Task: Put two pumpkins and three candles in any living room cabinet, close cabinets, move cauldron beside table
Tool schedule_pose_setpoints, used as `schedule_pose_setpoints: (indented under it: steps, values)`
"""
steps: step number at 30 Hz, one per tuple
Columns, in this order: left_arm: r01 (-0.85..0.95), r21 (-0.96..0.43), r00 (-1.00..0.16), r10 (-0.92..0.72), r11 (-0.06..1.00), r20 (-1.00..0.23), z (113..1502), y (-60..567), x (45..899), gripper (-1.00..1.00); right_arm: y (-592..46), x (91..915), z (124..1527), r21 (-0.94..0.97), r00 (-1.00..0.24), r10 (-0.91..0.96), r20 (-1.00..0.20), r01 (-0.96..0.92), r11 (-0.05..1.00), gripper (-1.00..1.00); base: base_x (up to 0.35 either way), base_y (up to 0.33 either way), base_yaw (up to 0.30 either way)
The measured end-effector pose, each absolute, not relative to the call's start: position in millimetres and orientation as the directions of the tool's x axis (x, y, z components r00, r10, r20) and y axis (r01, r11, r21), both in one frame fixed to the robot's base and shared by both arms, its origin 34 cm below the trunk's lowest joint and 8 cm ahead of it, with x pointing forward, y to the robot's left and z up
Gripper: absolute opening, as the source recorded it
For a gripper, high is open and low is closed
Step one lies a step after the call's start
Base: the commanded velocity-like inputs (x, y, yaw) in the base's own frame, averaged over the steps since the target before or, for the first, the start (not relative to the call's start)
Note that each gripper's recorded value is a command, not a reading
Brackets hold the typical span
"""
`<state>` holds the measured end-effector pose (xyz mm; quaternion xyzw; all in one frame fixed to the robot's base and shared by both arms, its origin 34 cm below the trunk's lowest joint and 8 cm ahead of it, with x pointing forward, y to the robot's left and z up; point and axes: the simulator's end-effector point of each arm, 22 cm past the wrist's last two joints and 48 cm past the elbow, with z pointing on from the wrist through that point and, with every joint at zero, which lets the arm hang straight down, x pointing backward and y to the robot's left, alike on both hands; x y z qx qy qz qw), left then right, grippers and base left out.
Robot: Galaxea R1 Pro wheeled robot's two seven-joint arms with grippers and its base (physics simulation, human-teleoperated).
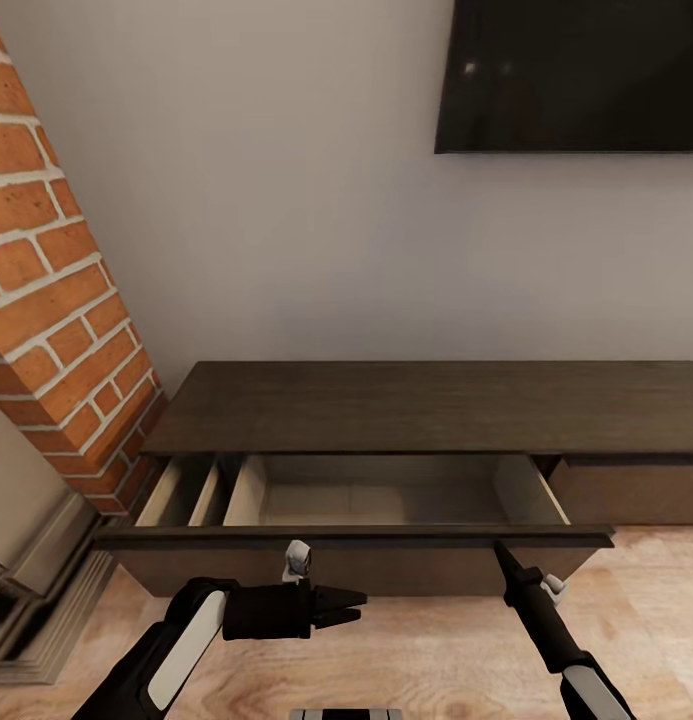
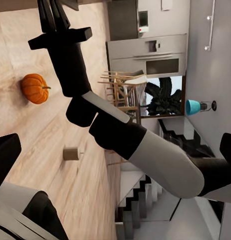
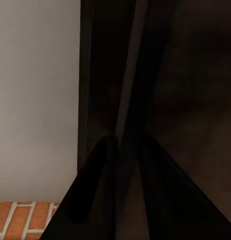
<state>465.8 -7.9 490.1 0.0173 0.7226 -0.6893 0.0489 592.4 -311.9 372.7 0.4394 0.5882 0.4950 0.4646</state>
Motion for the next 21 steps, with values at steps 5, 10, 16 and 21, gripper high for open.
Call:
schedule_pose_setpoints:
  steps: [5,10,16,21]
  values:
    - [0.092,-0.995,-0.995,-0.043,0.049,-0.094,490.1,-7.9,465.9,1.00,-311.9,592.7,372.6,0.990,-0.182,0.977,-0.112,0.058,0.125,-1.00,-0.089,0.000,0.000]
    - [0.093,-0.994,-0.995,-0.043,0.049,-0.095,490.2,-7.7,466.0,1.00,-311.9,592.0,372.7,0.991,-0.181,0.977,-0.110,0.056,0.122,-1.00,-0.013,0.000,0.000]
    - [0.092,-0.995,-0.995,-0.043,0.049,-0.095,490.2,-7.7,466.1,1.00,-312.0,592.6,372.5,0.991,-0.182,0.977,-0.112,0.058,0.125,-1.00,-0.164,0.000,0.000]
    - [0.093,-0.994,-0.995,-0.044,0.049,-0.095,490.4,-7.6,466.3,1.00,-312.0,592.4,372.7,0.991,-0.182,0.977,-0.111,0.057,0.124,-1.00,-0.041,0.000,0.000]
